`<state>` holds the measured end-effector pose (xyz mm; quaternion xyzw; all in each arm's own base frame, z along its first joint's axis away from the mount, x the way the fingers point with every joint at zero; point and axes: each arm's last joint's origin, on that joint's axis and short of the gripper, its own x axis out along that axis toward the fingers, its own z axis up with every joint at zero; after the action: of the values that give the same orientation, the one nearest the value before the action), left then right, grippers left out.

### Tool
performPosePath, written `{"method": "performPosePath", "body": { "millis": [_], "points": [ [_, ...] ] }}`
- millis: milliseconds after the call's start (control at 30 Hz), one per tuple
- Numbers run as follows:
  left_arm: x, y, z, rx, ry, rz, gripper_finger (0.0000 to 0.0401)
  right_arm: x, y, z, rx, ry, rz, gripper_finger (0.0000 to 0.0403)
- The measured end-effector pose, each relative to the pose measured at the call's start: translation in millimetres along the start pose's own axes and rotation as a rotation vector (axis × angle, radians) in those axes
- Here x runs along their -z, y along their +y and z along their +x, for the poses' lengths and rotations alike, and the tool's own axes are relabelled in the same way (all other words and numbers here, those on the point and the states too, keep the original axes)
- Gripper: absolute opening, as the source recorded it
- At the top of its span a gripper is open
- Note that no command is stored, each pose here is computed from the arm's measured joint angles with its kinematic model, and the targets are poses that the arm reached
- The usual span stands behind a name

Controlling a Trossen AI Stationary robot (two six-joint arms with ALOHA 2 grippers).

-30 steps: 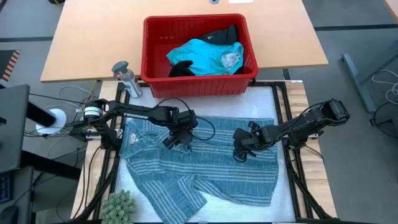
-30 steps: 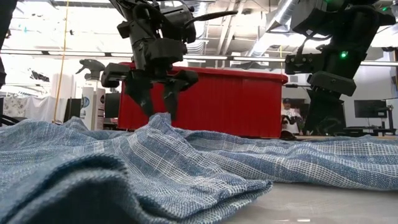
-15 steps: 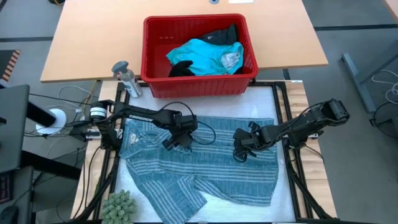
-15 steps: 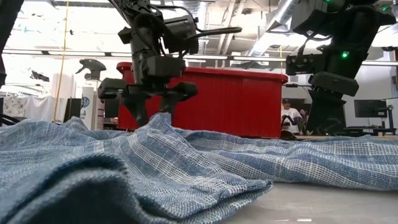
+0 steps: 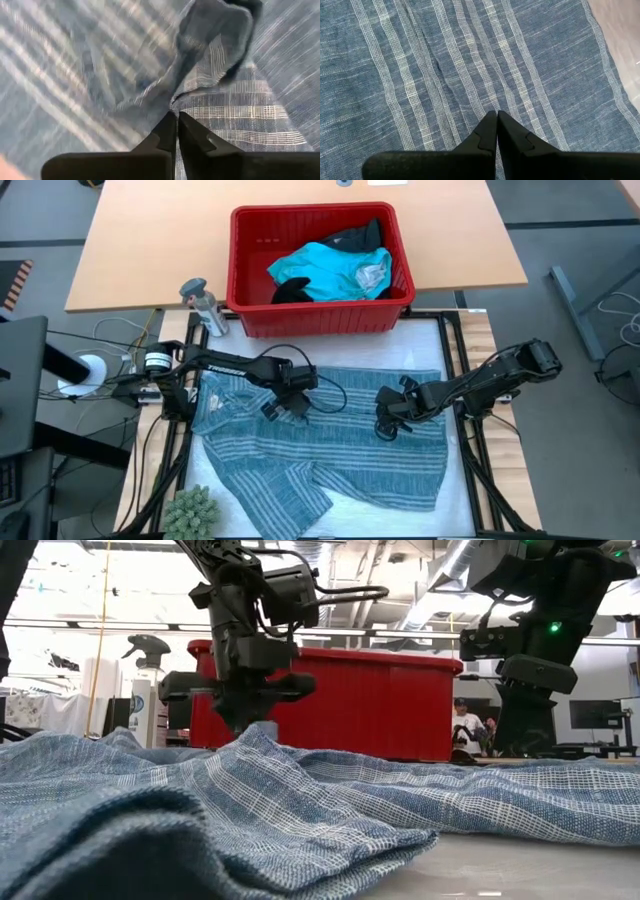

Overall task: Fold Laundry from Bin
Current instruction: Fold the patterned blue shirt

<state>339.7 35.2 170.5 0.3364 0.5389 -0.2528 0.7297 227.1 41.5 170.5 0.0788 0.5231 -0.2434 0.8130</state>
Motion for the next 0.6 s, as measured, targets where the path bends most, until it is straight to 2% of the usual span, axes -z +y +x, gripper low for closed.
{"method": "performPosePath", "body": {
  "millis": [233, 433, 600],
  "points": [
    [-3.6, -11.5, -12.4, -0.066, 0.163, -0.038, 0.0, -0.2, 0.1, 0.0, -0.002, -0.001, 0.001, 0.004],
    [1.5, -18.6, -25.6, -0.077, 0.246, -0.139, 0.0, -0.8, 0.6, 0.0, -0.006, -0.008, 0.004, 0.004],
    [4.8, -19.5, -42.3, -0.164, 0.296, -0.19, 0.0, -1.4, 1.1, 0.0, -0.011, -0.014, 0.007, 0.004]
  ]
}}
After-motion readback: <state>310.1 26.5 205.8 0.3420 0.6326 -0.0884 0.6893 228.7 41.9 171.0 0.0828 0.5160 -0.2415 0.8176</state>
